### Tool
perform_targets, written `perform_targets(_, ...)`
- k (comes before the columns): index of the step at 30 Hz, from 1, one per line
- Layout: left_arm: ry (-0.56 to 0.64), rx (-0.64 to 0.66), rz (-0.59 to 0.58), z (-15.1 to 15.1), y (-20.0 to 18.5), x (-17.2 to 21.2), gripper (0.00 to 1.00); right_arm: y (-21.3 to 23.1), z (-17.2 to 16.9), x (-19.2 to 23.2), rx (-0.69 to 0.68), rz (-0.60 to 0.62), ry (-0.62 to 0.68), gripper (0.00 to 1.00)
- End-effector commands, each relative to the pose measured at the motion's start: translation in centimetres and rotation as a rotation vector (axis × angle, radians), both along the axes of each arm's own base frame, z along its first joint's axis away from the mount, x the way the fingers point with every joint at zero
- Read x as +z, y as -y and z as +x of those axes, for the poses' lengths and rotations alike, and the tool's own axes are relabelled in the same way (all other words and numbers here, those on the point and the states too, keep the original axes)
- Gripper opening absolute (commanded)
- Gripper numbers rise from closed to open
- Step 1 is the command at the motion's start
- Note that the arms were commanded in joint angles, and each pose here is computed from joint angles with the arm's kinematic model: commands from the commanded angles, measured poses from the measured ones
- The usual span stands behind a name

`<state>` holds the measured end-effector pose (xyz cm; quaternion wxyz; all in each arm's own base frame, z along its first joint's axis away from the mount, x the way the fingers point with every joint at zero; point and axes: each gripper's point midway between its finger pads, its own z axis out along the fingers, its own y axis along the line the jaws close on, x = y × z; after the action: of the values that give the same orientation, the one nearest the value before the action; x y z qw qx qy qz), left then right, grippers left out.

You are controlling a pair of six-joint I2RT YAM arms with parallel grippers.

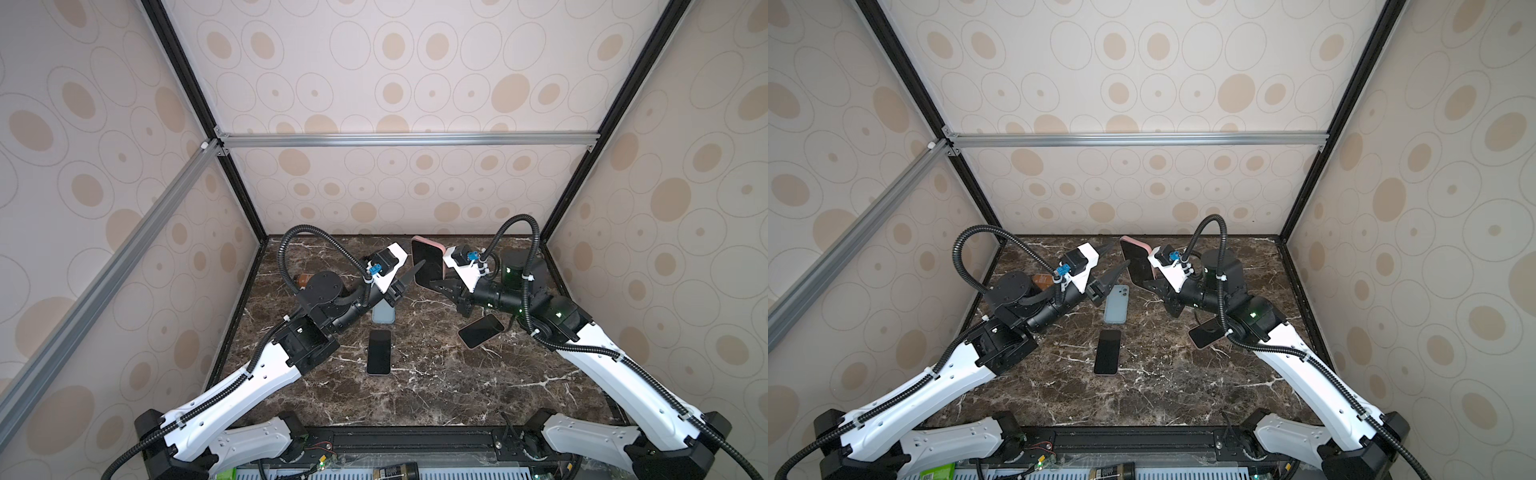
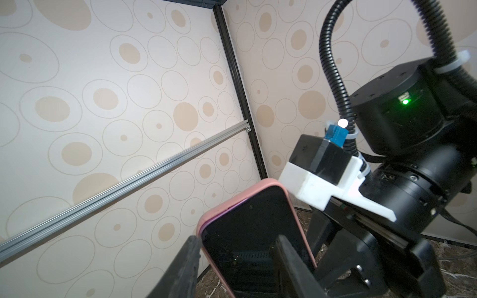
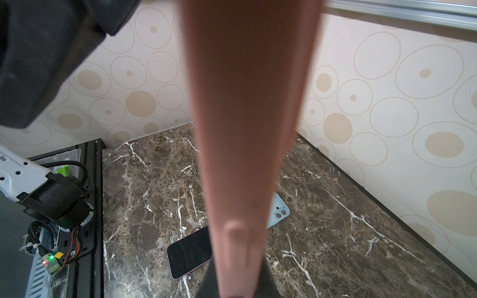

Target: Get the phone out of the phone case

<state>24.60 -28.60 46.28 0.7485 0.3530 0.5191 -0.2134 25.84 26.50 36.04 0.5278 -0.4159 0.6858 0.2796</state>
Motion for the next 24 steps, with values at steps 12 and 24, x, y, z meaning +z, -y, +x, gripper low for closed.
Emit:
perform_targets(12,0.039,-0.001,-0.007,0.06,0.26,0.83,0.45,-0.83,-1.05,3.57,0.075,0.07,0.094,0.0)
perform_targets(24,0.039,0.018,0.003,0.43,0.27,0.78,0.45,-1.22,-1.34,3.68,0.103,0.076,0.106,0.0)
